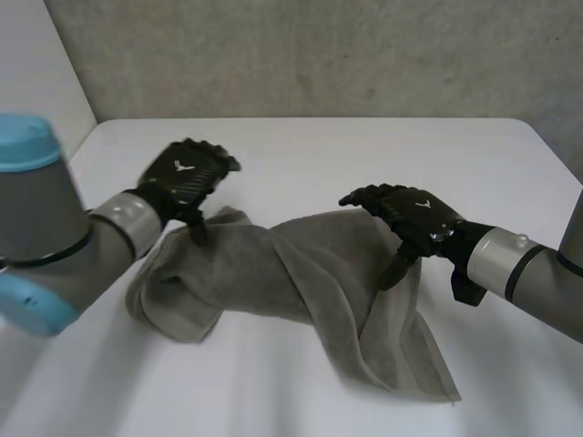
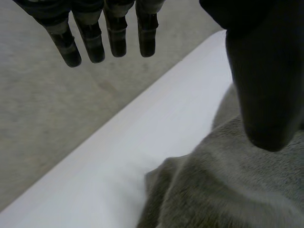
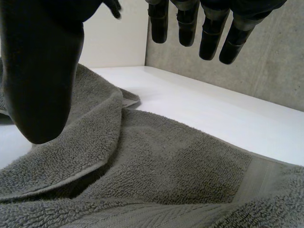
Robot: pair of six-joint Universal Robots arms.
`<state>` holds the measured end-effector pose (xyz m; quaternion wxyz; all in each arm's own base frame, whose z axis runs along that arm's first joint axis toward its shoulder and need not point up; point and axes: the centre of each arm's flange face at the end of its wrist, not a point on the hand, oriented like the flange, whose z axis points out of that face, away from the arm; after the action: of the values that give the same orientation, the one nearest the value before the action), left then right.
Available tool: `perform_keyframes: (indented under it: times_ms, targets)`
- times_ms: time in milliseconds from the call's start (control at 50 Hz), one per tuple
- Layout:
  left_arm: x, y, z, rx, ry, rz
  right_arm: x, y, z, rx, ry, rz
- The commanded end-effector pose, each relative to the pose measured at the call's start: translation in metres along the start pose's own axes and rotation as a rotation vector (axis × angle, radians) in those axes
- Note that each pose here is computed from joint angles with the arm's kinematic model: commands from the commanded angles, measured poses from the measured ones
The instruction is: Fold the towel.
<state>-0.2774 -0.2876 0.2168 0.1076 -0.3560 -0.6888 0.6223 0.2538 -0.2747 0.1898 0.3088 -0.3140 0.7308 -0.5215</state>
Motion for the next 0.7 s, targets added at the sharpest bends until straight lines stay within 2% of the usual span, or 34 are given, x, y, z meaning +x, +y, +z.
perform_keyframes:
  times_ms: [20,160,320,520,700]
  targets:
    - [0.021,0.026,0.045,-0.073,0.14,-0.023,0.0,0.003,0.001,-0.007,-0.003,0.004]
    - [0.035,0.047,0.075,-0.104,0.23,-0.034,0.001,0.006,0.001,-0.015,-0.001,0.012]
    - [0.058,0.047,0.076,-0.074,0.354,-0.042,0.0,0.01,0.003,-0.027,-0.005,0.004]
    - [0.064,0.054,0.075,-0.146,0.39,-0.062,0.002,0.011,0.002,-0.031,0.004,-0.043]
    - [0.06,0.056,0.065,-0.186,0.395,0.023,0.002,0.011,0.002,-0.032,0.006,-0.045]
